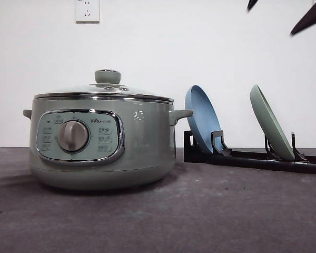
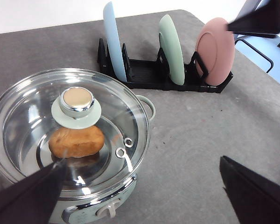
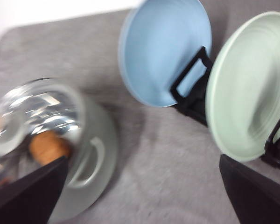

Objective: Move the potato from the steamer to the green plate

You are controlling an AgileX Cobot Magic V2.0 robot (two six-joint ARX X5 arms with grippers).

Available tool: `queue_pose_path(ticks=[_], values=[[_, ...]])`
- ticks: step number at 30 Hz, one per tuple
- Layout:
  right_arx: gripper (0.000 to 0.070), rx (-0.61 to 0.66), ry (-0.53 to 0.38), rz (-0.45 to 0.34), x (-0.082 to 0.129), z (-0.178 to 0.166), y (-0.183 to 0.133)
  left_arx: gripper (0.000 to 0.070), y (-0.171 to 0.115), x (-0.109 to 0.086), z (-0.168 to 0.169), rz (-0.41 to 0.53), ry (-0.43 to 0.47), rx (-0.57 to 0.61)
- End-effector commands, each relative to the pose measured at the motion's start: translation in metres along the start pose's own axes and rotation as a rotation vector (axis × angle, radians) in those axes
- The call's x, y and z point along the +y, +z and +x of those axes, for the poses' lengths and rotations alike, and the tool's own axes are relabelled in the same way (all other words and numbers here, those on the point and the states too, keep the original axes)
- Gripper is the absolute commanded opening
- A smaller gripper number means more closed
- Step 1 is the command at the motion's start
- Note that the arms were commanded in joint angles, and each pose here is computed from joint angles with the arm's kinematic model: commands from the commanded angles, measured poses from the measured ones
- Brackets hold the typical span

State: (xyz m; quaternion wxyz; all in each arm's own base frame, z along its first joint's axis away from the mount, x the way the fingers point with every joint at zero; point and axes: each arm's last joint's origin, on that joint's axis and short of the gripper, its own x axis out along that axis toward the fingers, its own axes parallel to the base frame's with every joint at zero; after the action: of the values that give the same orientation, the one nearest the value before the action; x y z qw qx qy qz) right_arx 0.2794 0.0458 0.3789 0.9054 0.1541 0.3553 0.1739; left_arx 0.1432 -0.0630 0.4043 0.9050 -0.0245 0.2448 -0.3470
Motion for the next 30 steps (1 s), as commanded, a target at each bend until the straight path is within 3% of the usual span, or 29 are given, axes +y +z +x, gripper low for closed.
queue_pose_path(ticks=[1,11,30], values=[[0.0655,0.008,-0.004,-0.011,-0.003,0.016,0.012,0.0672,0.006,-0.002,-0.003,0.035,-0.011,-0.02],[0.0655,0.066,-0.022,-0.011,-0.018,0.065,0.032,0.0672,-0.001,-0.002,-0.003,0.041,-0.01,0.045],[0.0654,0.059,-0.039,-0.012,-0.024,0.066,0.033,0.0672,-0.001,-0.004,-0.002,0.045,-0.022,0.052]])
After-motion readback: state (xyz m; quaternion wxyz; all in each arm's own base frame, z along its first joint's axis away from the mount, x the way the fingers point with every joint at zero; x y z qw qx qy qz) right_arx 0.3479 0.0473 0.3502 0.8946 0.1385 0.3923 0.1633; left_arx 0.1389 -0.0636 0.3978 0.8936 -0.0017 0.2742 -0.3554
